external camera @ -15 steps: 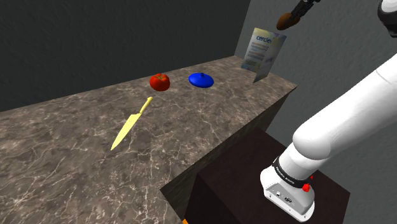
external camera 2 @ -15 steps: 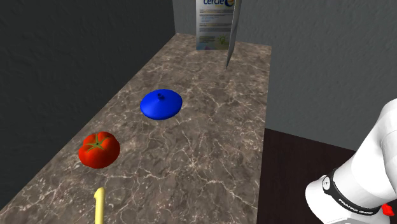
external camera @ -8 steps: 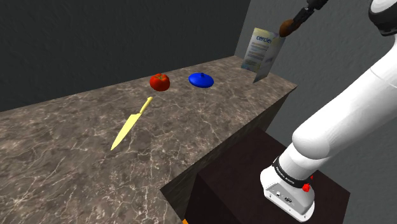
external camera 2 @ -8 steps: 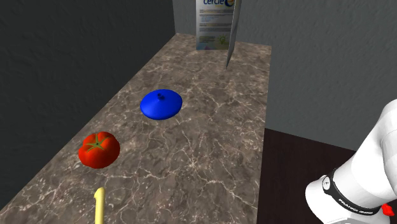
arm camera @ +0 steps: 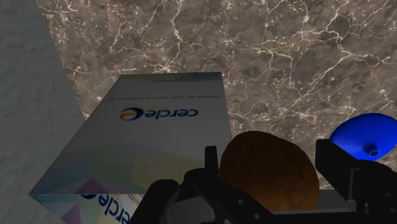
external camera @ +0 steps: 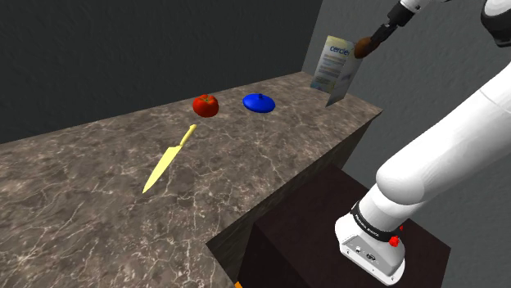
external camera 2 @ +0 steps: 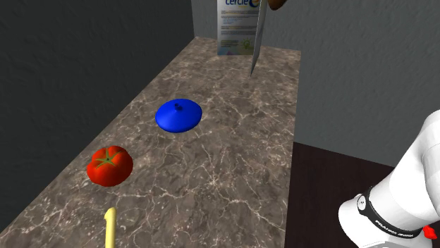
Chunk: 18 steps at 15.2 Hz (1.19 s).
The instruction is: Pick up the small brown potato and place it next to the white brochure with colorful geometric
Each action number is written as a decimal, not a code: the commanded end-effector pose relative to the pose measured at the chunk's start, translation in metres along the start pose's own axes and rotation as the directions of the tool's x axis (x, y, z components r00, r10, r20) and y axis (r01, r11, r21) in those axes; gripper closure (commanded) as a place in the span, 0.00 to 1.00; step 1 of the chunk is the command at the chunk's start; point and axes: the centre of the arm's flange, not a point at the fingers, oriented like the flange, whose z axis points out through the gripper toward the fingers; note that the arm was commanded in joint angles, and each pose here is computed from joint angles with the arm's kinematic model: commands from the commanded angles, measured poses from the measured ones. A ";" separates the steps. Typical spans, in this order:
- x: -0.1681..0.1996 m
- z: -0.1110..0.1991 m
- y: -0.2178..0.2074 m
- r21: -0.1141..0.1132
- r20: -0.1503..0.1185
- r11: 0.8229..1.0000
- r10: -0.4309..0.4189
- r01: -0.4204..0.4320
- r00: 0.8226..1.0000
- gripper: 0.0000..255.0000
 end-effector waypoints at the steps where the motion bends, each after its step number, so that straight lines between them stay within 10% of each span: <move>1: -0.004 0.009 0.000 0.000 0.000 1.000 0.000 0.000 1.000 1.00; 18: -0.034 0.093 -0.001 0.000 0.000 1.000 0.000 0.000 1.000 1.00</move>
